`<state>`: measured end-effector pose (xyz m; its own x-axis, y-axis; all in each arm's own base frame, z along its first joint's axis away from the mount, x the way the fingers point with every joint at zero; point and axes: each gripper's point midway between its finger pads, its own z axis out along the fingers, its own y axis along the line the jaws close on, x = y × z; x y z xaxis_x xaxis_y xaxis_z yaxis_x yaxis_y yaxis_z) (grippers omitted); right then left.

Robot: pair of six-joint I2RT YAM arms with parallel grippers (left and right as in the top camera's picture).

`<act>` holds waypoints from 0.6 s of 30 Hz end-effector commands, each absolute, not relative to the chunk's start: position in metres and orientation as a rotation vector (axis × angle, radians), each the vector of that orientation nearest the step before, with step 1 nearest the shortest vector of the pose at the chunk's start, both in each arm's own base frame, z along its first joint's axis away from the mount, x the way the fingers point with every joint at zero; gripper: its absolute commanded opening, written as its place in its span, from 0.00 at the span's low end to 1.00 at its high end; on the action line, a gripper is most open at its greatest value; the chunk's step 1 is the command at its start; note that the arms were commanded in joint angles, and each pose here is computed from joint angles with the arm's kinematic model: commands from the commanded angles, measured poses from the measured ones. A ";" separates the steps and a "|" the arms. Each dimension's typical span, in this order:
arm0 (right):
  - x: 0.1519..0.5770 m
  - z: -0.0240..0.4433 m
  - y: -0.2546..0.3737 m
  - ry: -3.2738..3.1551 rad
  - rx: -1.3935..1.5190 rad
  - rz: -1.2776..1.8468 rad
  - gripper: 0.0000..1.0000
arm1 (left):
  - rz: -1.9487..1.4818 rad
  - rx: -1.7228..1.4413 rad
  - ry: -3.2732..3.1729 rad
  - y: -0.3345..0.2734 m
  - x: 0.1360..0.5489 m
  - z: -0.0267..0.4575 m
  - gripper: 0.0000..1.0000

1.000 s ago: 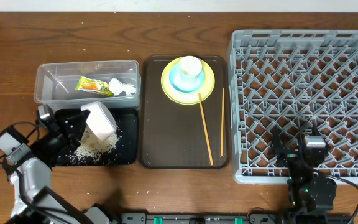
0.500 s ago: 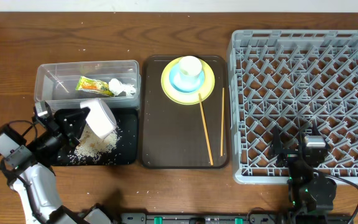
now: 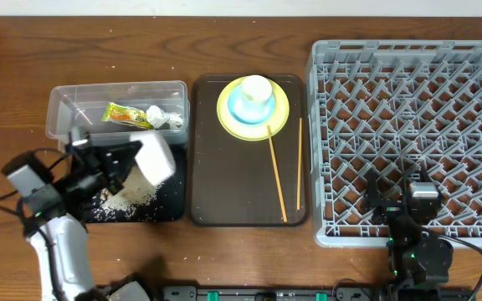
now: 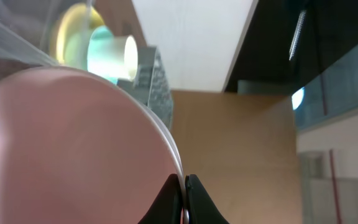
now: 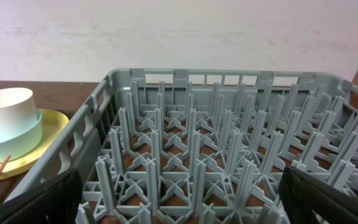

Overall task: Sort waste into correct bins and load items into the dishwasher rack
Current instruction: 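Tilt the plate with the left gripper to dump rice onto the black tray, then carry the empty plate right and set it on the brown tray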

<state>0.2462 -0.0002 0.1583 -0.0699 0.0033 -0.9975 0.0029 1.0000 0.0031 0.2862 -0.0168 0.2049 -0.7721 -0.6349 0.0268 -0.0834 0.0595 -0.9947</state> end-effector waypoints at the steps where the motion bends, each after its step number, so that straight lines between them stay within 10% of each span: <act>1: 0.246 0.156 0.001 1.647 0.001 0.008 0.99 | -1.669 -0.662 1.991 -0.040 0.293 0.215 0.06; 18: 0.246 0.156 0.002 1.647 0.001 0.009 0.99 | -1.029 -0.334 2.352 -0.174 0.282 0.159 0.06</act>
